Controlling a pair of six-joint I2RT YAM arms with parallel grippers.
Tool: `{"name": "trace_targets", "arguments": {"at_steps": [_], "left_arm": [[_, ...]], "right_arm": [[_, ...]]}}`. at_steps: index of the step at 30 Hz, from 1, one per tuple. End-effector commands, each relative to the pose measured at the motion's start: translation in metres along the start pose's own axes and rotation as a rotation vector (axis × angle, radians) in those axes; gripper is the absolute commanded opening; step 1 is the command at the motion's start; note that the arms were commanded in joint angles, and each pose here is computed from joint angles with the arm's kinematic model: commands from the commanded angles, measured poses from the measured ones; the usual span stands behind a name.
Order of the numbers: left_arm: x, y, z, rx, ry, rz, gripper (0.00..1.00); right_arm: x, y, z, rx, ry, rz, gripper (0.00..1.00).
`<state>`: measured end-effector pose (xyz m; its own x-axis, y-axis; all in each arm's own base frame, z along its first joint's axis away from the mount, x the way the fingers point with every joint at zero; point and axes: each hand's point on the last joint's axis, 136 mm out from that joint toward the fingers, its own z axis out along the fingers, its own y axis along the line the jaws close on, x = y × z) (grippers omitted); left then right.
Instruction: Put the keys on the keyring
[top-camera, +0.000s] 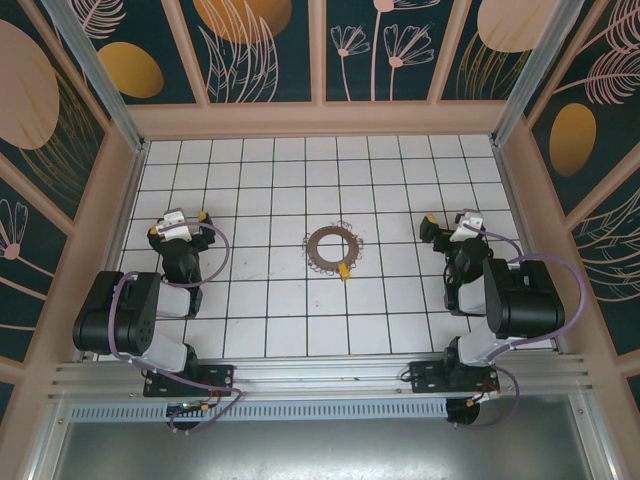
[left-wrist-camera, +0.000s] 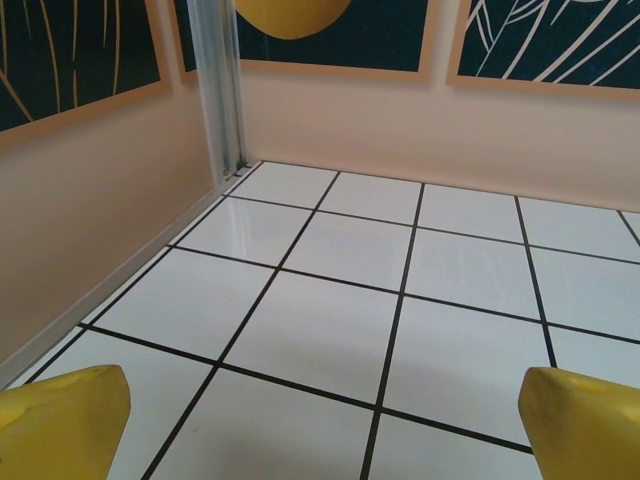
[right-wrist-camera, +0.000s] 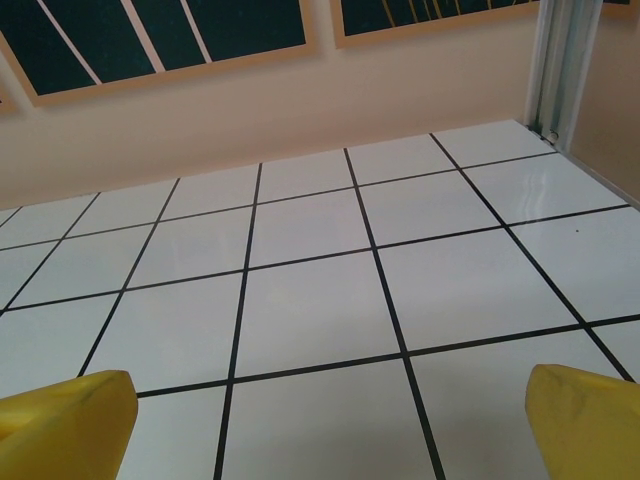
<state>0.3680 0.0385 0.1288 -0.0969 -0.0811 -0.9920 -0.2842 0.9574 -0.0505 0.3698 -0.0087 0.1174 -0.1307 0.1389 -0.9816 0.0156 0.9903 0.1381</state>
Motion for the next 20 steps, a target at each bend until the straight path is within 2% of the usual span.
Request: {"name": "trace_targets", "arguments": {"at_steps": [1,20], "left_arm": [[-0.0091,0.0001,-0.0005,0.01,-0.039,-0.03,0.99],[-0.009,-0.0002,-0.0005,0.011,-0.038,-0.029,0.99]], "right_arm": [[-0.01,-0.0012,0.0031,0.018,-0.032,-0.019,0.99],[-0.0087,0.001,0.0046,0.018,-0.025,-0.029,0.99]]}}
